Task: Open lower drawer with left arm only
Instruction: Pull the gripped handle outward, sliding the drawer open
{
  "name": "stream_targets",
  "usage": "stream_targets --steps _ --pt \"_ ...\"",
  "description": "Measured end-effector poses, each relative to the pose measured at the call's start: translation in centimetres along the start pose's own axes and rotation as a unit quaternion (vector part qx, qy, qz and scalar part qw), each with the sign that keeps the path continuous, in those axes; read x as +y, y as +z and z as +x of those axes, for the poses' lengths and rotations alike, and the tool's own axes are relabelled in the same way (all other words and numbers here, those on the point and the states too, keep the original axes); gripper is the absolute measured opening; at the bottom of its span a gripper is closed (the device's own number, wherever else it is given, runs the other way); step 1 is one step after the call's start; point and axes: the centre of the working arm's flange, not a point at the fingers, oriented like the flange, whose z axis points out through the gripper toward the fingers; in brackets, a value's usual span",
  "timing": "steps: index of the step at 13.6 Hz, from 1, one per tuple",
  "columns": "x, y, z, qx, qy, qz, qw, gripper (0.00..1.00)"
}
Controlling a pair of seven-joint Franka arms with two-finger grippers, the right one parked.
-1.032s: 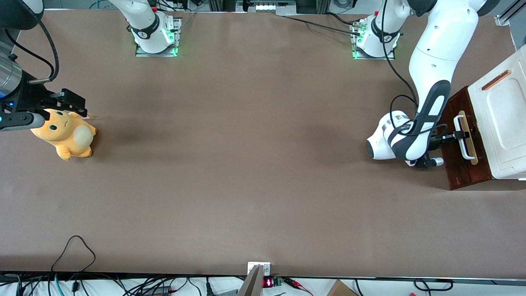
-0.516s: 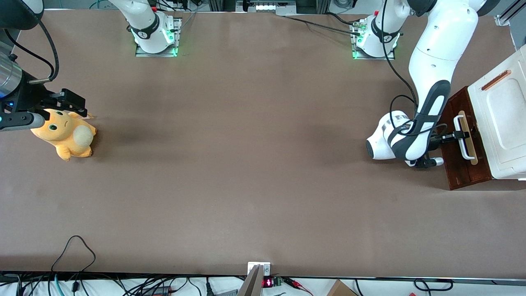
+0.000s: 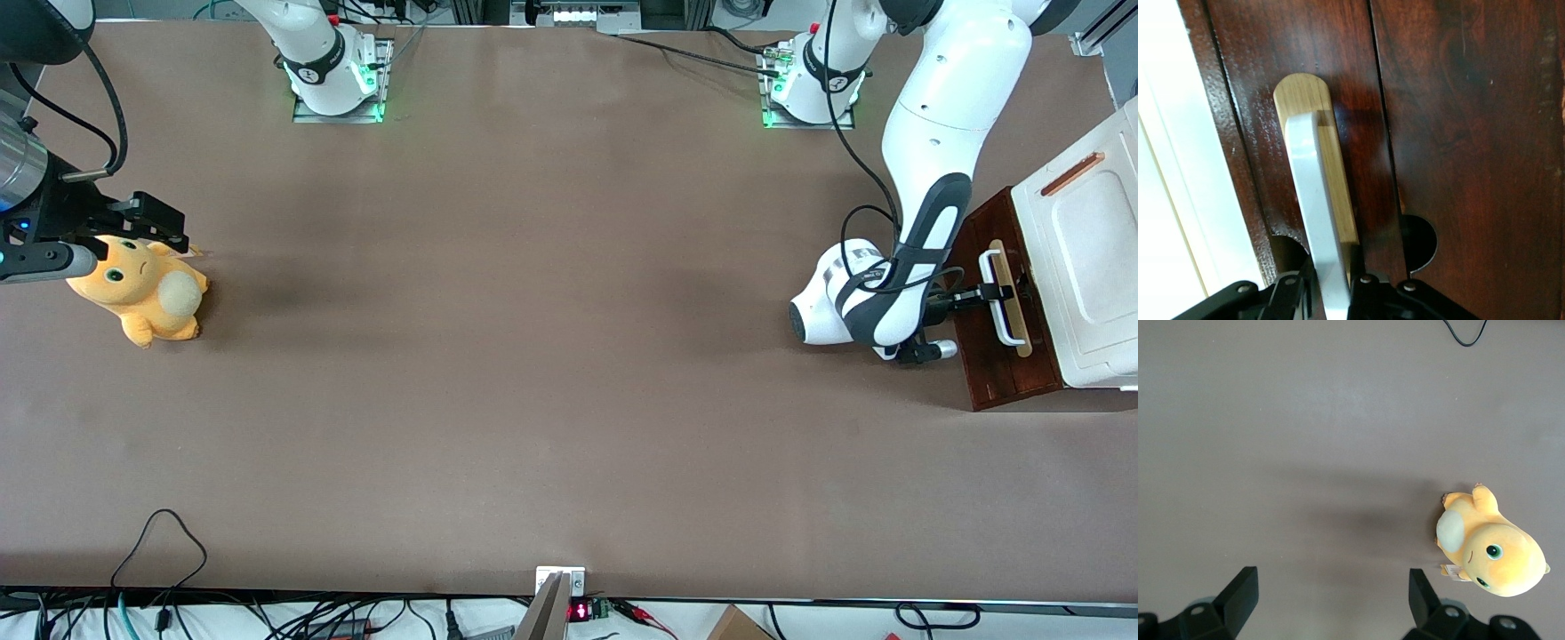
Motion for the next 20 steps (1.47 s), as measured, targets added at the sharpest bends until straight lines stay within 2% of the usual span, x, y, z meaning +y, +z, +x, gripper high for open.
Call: stream_targets --steps 20 --pt "0.2 -3.9 -1.1 0.01 -0.025 -0.006 0.9996 0.19"
